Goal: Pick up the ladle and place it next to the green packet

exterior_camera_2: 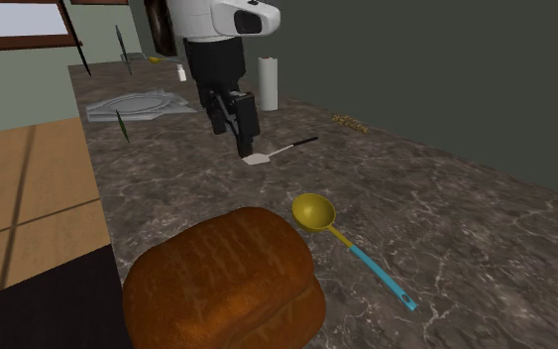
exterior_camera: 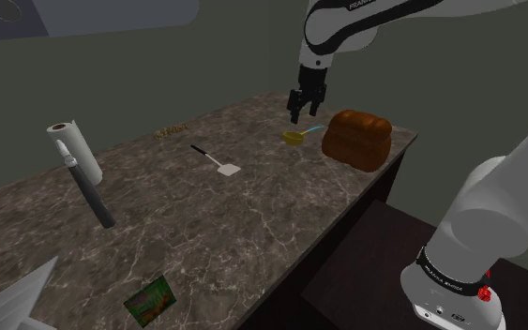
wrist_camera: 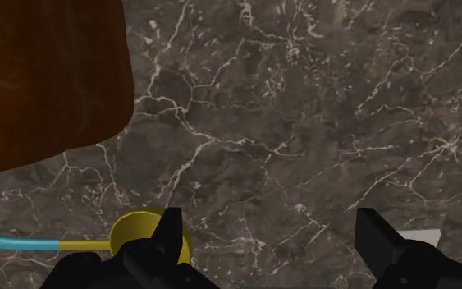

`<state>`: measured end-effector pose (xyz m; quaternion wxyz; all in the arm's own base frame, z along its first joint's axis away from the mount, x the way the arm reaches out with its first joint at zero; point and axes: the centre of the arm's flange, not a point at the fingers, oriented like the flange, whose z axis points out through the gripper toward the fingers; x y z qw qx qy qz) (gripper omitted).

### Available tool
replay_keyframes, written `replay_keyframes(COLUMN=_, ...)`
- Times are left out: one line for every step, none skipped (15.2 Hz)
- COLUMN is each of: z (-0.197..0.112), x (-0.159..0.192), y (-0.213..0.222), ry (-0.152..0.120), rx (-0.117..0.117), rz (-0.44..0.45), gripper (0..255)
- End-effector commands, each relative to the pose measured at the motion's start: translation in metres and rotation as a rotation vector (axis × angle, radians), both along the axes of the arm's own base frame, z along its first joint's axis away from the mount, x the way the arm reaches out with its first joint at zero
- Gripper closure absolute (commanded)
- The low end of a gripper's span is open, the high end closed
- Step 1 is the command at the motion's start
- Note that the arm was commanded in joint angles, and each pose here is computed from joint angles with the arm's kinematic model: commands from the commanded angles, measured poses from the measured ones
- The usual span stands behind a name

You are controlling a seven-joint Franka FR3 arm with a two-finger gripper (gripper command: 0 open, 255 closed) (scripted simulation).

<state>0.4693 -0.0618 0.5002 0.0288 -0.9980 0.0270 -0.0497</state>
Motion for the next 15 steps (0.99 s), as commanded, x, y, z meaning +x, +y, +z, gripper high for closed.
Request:
replay_keyframes(z=-0.016, x=0.019, y=-0.01, ry=0.002, rx=-0.003, rz=0.005, gripper=0)
replay_keyframes(z=-0.024, x=0.029, y=-0.016, ry=0.004, rx=-0.004, rz=0.008, gripper=0)
replay_keyframes(z=-0.031, x=0.039, y=-0.021, ry=0.005, rx=-0.004, rz=0.01, gripper=0)
replay_keyframes(z=-0.039, x=0.048, y=-0.026, ry=0.007, rx=-0.005, rz=0.012, gripper=0)
replay_keyframes(z=-0.046, x=0.058, y=-0.032, ry=0.009, rx=-0.006, rz=0.015, gripper=0)
replay_keyframes(z=-0.054, x=0.067, y=-0.037, ry=0.01, rx=-0.007, rz=0.017, gripper=0)
replay_keyframes(z=-0.061, x=0.077, y=-0.043, ry=0.012, rx=-0.008, rz=0.02, gripper=0)
replay_keyframes(z=-0.069, x=0.087, y=-0.048, ry=0.013, rx=-0.009, rz=0.022, gripper=0)
replay_keyframes(z=-0.077, x=0.096, y=-0.053, ry=0.015, rx=-0.01, rz=0.024, gripper=0)
replay_keyframes(z=-0.084, x=0.106, y=-0.059, ry=0.017, rx=-0.011, rz=0.027, gripper=0)
replay_keyframes(z=-0.088, x=0.11, y=-0.061, ry=0.017, rx=-0.011, rz=0.028, gripper=0)
replay_keyframes(z=-0.093, x=0.111, y=-0.061, ry=0.017, rx=-0.011, rz=0.028, gripper=0)
replay_keyframes(z=-0.098, x=0.111, y=-0.061, ry=0.017, rx=-0.011, rz=0.028, gripper=0)
replay_keyframes(z=-0.104, x=0.112, y=-0.061, ry=0.017, rx=-0.011, rz=0.028, gripper=0)
replay_keyframes(z=-0.109, x=0.112, y=-0.06, ry=0.017, rx=-0.011, rz=0.028, gripper=0)
